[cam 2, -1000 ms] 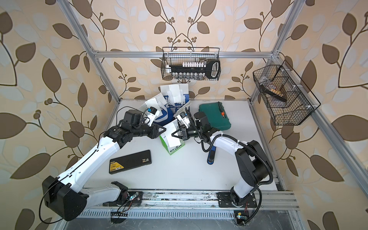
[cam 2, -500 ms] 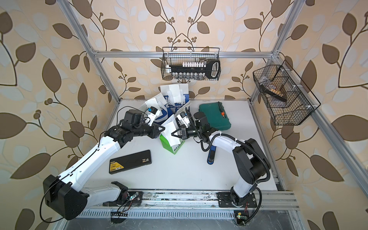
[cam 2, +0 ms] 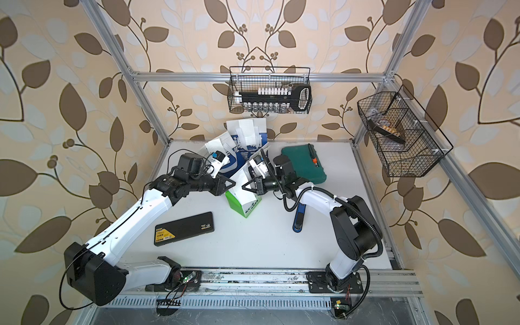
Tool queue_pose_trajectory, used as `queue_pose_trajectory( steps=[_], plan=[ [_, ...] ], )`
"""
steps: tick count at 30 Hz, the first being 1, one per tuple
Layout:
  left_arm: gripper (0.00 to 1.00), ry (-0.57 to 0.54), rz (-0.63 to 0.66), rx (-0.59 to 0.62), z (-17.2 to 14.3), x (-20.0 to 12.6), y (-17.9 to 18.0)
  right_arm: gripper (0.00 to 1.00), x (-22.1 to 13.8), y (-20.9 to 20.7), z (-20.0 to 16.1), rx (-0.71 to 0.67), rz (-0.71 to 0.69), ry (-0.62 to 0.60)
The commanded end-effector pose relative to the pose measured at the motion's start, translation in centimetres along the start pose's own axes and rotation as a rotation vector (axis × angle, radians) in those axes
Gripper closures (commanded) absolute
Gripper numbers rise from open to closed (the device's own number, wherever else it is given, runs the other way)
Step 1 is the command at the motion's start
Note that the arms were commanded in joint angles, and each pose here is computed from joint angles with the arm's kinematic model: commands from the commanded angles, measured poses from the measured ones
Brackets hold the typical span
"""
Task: Staple the receipts to the bags
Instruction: Hold the receipt from the takeout bag.
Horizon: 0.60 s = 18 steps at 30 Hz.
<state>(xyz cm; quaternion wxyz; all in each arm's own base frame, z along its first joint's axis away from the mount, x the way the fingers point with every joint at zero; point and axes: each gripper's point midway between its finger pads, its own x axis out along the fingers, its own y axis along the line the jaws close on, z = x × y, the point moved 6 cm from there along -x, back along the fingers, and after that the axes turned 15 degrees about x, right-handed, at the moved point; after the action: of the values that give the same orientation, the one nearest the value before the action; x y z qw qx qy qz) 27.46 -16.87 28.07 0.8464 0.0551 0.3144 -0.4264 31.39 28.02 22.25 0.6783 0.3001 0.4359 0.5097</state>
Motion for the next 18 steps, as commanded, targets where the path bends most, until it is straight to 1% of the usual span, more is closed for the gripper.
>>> queue_pose_trajectory(
  steps=[1, 7, 10, 11, 14, 16, 17, 18],
  plan=[
    [0.73, -0.013, -0.019, 0.025, 0.9, -0.4, -0.4, 1.0, -0.1, 0.6, 0.5, -0.036, 0.004, -0.004],
    [0.86, -0.016, -0.017, 0.022, 1.0, -0.3, -0.4, 1.0, 0.0, 0.2, 0.3, -0.025, -0.009, 0.001],
    [0.98, -0.014, -0.021, 0.021, 1.0, -0.2, -0.4, 1.0, 0.1, 0.0, 0.3, -0.024, -0.012, 0.002],
    [1.0, -0.015, -0.024, 0.021, 1.0, -0.1, -0.4, 1.0, 0.1, 0.1, 0.4, -0.025, -0.012, 0.0],
    [1.0, -0.008, -0.027, 0.023, 1.0, 0.1, -0.4, 1.0, 0.0, -0.1, 0.6, -0.022, -0.045, -0.025],
    [1.0, 0.012, -0.01, 0.025, 1.0, 0.3, -0.2, 0.79, -0.7, -0.5, 0.9, -0.013, -0.105, -0.07],
    [1.0, 0.031, 0.009, 0.03, 0.9, 0.5, 0.0, 0.68, -1.4, -0.9, 1.2, -0.001, -0.153, -0.113],
    [1.0, 0.054, 0.029, 0.039, 0.8, 0.7, 0.2, 0.61, -2.4, -1.3, 1.6, 0.014, -0.207, -0.167]
  ],
)
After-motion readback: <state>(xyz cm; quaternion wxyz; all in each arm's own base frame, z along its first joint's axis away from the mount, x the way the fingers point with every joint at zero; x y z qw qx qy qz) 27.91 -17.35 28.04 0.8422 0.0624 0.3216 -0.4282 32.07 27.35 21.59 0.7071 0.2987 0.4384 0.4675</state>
